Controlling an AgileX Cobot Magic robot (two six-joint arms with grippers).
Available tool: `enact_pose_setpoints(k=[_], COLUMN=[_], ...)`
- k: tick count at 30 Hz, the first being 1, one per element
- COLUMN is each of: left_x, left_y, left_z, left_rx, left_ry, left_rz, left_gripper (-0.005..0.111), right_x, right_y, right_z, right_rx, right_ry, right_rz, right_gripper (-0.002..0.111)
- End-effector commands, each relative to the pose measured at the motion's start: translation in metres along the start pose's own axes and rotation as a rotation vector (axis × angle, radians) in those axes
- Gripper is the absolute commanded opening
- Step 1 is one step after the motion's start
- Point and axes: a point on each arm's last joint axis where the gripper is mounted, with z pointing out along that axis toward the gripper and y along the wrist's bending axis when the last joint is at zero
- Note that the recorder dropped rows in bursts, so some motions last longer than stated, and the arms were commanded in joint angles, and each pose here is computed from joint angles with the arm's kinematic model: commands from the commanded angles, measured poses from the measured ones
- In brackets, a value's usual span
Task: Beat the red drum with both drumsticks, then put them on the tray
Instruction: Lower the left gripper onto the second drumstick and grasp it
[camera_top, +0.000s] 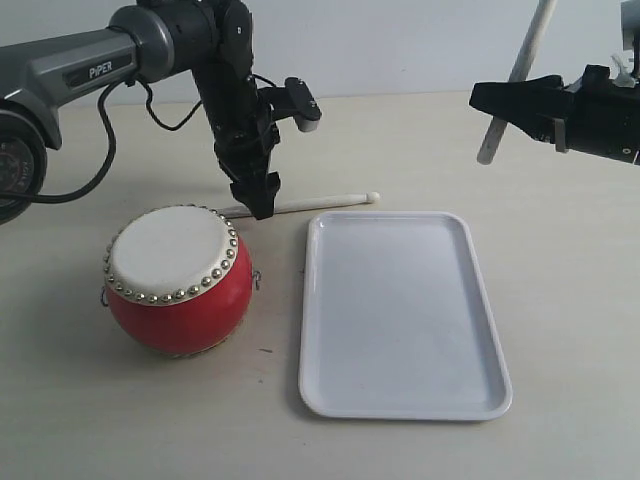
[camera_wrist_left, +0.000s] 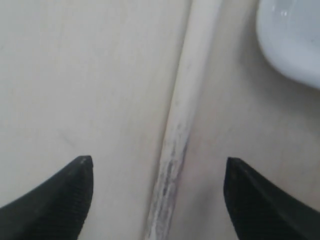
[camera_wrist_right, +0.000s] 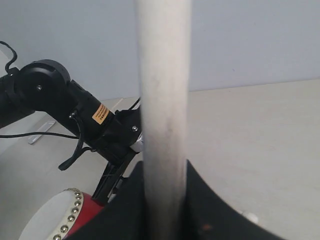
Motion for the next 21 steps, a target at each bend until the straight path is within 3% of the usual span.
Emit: enact_pose_setpoints(k=[1,21], left_x=[0.001,0.013], left_y=[0.001,0.009], left_z=[0.006,0.022], left_rx=[0.005,0.024], left_ry=[0.008,0.035], left_rz=[0.017,0.031], left_gripper=[0.07,0.07], right_x=[-0.006,-0.006], right_y=[0.001,0.001], right_z=[-0.001,-0.001], right_rx=[0.001,0.004], right_ry=[-0.022,-0.028], right_rz=[-0.015,-0.012], right_gripper=[0.0,0.0])
